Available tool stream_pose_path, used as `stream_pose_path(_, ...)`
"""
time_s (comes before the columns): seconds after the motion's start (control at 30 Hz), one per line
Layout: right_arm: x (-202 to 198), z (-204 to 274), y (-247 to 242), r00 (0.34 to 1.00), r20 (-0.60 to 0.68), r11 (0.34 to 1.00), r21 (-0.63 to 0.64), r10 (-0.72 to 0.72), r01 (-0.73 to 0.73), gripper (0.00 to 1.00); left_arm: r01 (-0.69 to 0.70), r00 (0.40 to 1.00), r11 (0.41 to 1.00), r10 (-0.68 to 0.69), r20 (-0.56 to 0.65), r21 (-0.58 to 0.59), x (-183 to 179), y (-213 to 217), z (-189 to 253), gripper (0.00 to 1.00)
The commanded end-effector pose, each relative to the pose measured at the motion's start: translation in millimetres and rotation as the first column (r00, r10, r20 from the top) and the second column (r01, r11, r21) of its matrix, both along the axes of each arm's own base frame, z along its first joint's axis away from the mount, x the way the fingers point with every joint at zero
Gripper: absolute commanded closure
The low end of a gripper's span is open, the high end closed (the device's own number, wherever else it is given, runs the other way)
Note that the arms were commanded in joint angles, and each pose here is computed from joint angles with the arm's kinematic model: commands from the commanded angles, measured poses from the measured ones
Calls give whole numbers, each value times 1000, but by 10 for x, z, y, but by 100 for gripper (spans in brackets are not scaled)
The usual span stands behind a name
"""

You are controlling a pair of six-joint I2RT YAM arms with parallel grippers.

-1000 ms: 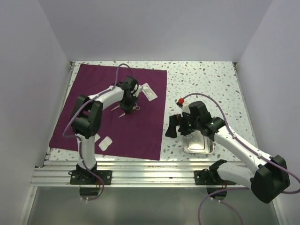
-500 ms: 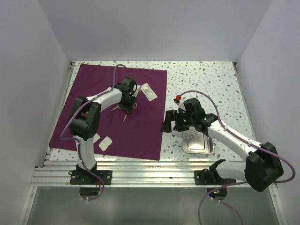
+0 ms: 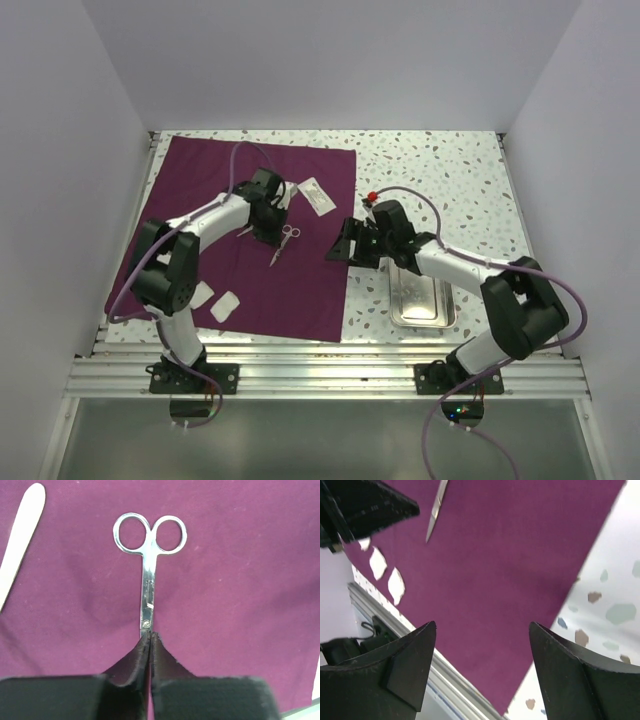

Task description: Prepare the surgical pack

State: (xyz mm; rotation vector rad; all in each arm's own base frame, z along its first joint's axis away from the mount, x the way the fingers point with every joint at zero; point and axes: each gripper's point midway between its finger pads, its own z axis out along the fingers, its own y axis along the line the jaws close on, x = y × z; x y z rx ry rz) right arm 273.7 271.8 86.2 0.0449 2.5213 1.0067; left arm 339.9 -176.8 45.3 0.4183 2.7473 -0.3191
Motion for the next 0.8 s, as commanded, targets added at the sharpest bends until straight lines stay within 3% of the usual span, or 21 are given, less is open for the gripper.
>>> stream_pose_path(0.0,374,282,109,989,119,996,52,-83,77,23,-17,999,1000,17,35,-3,46,3,190,92)
stream_pose_path(0.1,412,292,117,990,129,998,18,-54,53,23,-52,996,998,51,74,22,38,96,248,47)
stream_pose_path(0.13,383,312,133,993,117,999,10,-32,31,23,-60,994,998,58,90,20,37,109,297,42)
stream_pose_path(0.2,371,290,135,993,117,1000,1,-15,15,23,-63,994,998,62,96,11,16,111,319,0)
stream_pose_path(0.37,271,372,150,999,47,1000,-9,16,-15,23,-104,990,993,99,100,51,-105,253,450,3)
stream_pose_path(0.4,221,387,139,999,23,999,-20,25,-25,22,-119,982,992,111,151,48,-71,288,536,4)
stream_pose_path(0.47,159,445,90,999,21,999,-35,34,-33,22,-131,982,990,122,141,51,-179,336,479,12)
stream_pose_path(0.77,-109,448,-126,999,-36,997,-76,-6,3,22,-127,981,991,120,154,36,-314,322,297,28)
